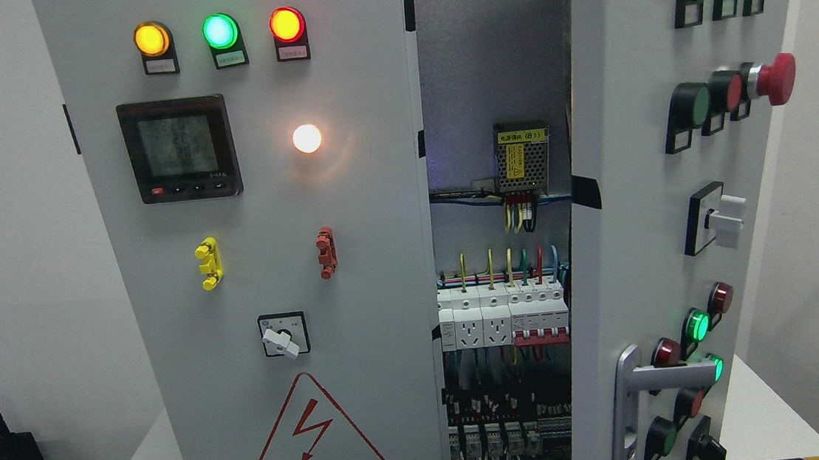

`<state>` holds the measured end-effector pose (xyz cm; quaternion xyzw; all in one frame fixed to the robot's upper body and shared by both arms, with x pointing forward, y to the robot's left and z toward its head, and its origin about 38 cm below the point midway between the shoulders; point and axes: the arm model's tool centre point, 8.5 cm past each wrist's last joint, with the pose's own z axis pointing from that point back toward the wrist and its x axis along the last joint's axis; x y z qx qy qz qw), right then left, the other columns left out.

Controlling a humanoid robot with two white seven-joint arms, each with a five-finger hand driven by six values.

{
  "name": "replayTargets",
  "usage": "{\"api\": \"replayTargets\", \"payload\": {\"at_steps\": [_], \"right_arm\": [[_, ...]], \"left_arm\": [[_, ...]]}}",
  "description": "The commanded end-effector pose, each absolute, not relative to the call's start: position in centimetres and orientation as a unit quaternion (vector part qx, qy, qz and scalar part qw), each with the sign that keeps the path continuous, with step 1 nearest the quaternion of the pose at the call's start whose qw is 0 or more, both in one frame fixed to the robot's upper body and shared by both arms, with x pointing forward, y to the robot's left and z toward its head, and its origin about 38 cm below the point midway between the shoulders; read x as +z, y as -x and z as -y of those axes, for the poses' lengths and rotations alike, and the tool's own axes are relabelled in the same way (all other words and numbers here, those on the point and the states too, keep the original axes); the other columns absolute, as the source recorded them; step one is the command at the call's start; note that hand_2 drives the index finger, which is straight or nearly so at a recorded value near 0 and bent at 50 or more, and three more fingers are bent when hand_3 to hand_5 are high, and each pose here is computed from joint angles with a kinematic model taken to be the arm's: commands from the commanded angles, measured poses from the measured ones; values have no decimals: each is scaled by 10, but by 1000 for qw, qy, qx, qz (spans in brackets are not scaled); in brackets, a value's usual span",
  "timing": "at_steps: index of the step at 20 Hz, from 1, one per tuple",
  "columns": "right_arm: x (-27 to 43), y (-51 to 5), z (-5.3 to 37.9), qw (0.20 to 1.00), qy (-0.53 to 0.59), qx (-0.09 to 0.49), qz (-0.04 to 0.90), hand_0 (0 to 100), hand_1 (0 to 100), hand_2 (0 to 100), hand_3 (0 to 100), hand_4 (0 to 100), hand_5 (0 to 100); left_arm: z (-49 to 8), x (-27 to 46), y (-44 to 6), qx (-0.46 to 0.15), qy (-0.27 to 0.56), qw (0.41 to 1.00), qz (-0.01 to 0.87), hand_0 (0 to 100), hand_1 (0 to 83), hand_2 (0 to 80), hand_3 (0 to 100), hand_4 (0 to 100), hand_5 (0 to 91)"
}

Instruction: Open door with both hands

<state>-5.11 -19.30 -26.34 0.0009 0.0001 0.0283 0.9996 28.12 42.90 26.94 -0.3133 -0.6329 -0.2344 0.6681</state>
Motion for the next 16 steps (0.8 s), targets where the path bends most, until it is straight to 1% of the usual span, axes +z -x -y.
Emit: {"api": "replayTargets", "payload": {"at_steps": [1,4,11,16], "right_arm": [[-263,51,193,1000,-1,28,0,0,0,0,0,0,0],[-263,51,193,1000,-1,28,0,0,0,0,0,0,0],[-263,51,193,1000,-1,28,0,0,0,0,0,0,0],[-263,51,193,1000,-1,28,0,0,0,0,0,0,0]], "left_arm": [[-409,292,-290,-277,329,651,626,0,0,0,0,33,0],[-409,302,-294,-273,331,640,638,0,0,0,0,32,0],[-402,336,-306,-296,327,614,654,0,0,0,0,33,0],[-392,340,-314,-293,347,620,639,0,0,0,0,33,0]]}}
